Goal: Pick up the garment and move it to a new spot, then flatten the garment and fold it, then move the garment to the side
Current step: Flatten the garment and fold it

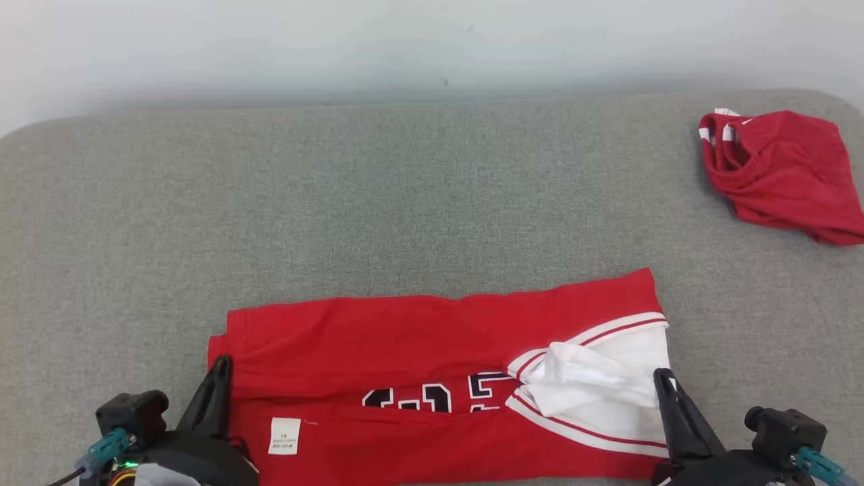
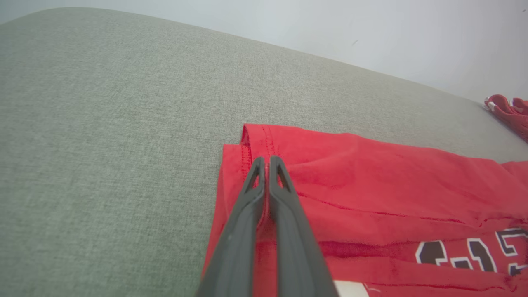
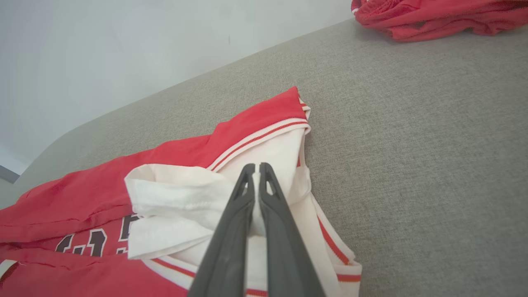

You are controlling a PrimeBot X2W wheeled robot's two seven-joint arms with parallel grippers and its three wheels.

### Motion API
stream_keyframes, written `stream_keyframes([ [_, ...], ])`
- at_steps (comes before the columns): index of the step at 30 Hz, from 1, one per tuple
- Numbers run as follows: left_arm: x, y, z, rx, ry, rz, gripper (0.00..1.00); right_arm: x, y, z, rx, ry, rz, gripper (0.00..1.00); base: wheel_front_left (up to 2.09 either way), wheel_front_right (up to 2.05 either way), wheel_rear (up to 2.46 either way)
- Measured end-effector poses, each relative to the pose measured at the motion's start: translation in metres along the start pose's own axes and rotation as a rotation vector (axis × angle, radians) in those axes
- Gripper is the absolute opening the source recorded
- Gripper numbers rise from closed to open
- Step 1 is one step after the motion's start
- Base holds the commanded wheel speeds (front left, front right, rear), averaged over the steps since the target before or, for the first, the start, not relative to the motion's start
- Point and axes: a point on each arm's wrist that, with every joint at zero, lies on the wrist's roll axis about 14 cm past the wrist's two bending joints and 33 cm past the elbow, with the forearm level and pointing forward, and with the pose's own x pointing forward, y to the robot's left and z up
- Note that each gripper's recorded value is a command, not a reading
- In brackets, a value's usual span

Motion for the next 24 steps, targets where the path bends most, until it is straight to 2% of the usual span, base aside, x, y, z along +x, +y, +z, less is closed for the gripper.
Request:
stream_keyframes([
  [4, -0.003, 0.0, 0.0, -0.001, -0.007, 0.009, 0.0, -0.002, -0.002, 0.002, -0.001, -0.007, -0.008, 0.0, 0.0, 0.0, 0.0],
  [5, -0.005, 0.002, 0.0, 0.017, -0.005, 0.015, 0.28, -0.003, -0.001, 0.001, -0.001, -0.007, -0.008, 0.41, 0.0, 0.0, 0.0],
  [6, -0.005, 0.002, 0.002, 0.028, -0.012, 0.017, 0.65, -0.003, -0.001, 0.002, 0.0, -0.011, -0.008, 1.0, 0.0, 0.0, 0.0],
  [7, -0.005, 0.002, 0.007, 0.025, -0.028, 0.021, 1.0, -0.004, 0.0, 0.004, 0.001, -0.02, -0.008, 1.0, 0.0, 0.0, 0.0],
  [13, -0.016, 0.001, 0.034, 0.027, -0.139, 0.048, 1.0, -0.006, -0.002, 0.027, -0.008, -0.104, -0.005, 1.0, 0.0, 0.0, 0.0],
  [16, -0.024, 0.004, 0.054, 0.048, -0.216, 0.075, 1.0, -0.004, -0.007, 0.036, -0.049, -0.118, -0.011, 1.0, 0.0, 0.0, 0.0],
  [24, -0.058, 0.018, 0.074, 0.176, -0.315, 0.151, 1.0, 0.011, -0.015, 0.036, -0.136, -0.044, -0.022, 1.0, 0.0, 0.0, 0.0],
])
